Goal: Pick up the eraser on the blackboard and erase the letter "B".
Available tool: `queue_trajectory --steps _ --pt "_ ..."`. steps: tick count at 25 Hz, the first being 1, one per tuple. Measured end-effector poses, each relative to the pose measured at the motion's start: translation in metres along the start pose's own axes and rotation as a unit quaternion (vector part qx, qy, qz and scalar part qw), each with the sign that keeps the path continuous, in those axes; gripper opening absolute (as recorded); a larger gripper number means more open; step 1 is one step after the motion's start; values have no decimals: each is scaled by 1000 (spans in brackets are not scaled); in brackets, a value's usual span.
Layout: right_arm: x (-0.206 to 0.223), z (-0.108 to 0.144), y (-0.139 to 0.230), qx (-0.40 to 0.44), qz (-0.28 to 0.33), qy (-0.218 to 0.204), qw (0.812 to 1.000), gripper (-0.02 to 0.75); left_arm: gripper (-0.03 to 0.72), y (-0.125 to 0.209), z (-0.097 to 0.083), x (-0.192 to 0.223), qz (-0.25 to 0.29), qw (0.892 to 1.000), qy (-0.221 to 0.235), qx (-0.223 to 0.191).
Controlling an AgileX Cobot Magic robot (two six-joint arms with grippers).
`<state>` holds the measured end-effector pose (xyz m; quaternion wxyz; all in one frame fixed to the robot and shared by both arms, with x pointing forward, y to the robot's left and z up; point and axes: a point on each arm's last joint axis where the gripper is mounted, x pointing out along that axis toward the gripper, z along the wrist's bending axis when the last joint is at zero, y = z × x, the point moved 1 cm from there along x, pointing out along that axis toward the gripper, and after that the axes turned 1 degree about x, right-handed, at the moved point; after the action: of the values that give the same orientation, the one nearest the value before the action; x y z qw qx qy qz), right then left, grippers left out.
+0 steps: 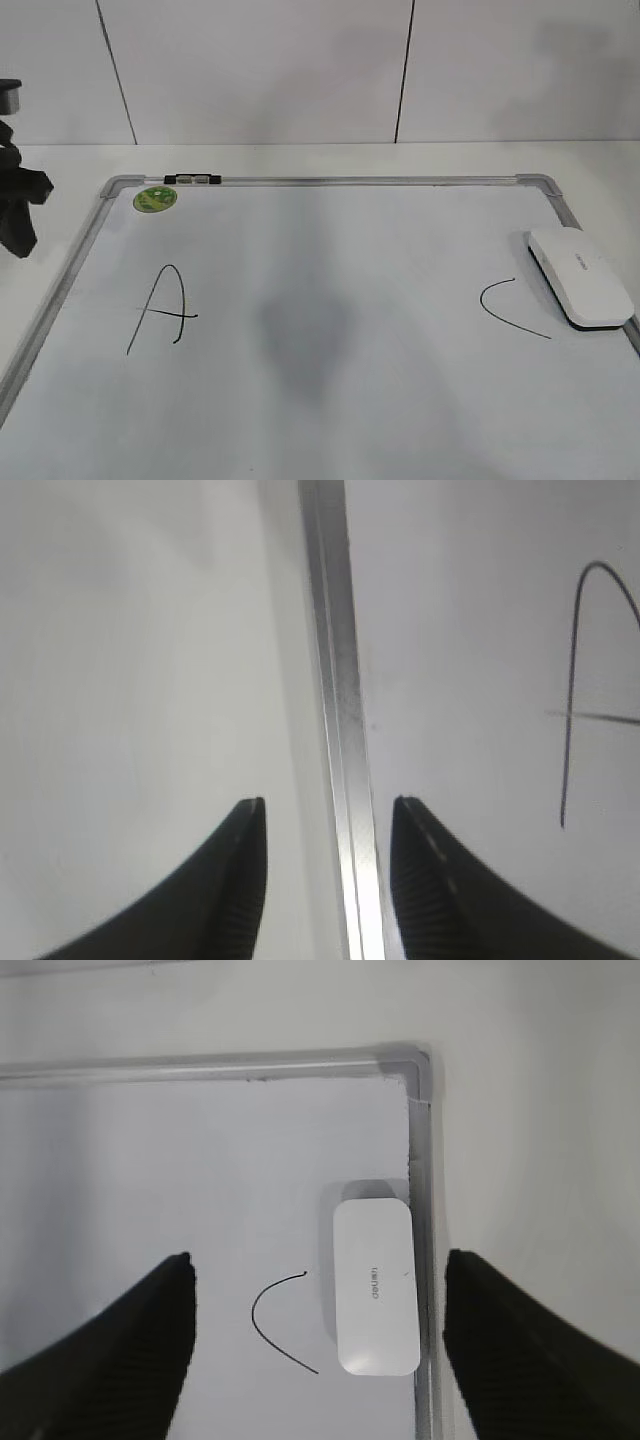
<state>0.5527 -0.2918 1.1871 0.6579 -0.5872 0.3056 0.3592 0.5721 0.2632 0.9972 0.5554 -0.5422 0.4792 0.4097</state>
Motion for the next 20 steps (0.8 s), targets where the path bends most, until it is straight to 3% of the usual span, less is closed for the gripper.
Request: queue_trajectory --steps 6,14,20 --pt "-57 9 34 -1 -51 -18 999 589 289 22 -2 -41 56 998 2 3" --pt "-86 9 127 -2 -51 -18 999 589 278 50 -4 -80 10 1000 8 4" --pt "-92 8 195 -3 -61 -20 998 586 276 112 -4 -107 -28 1000 8 6"
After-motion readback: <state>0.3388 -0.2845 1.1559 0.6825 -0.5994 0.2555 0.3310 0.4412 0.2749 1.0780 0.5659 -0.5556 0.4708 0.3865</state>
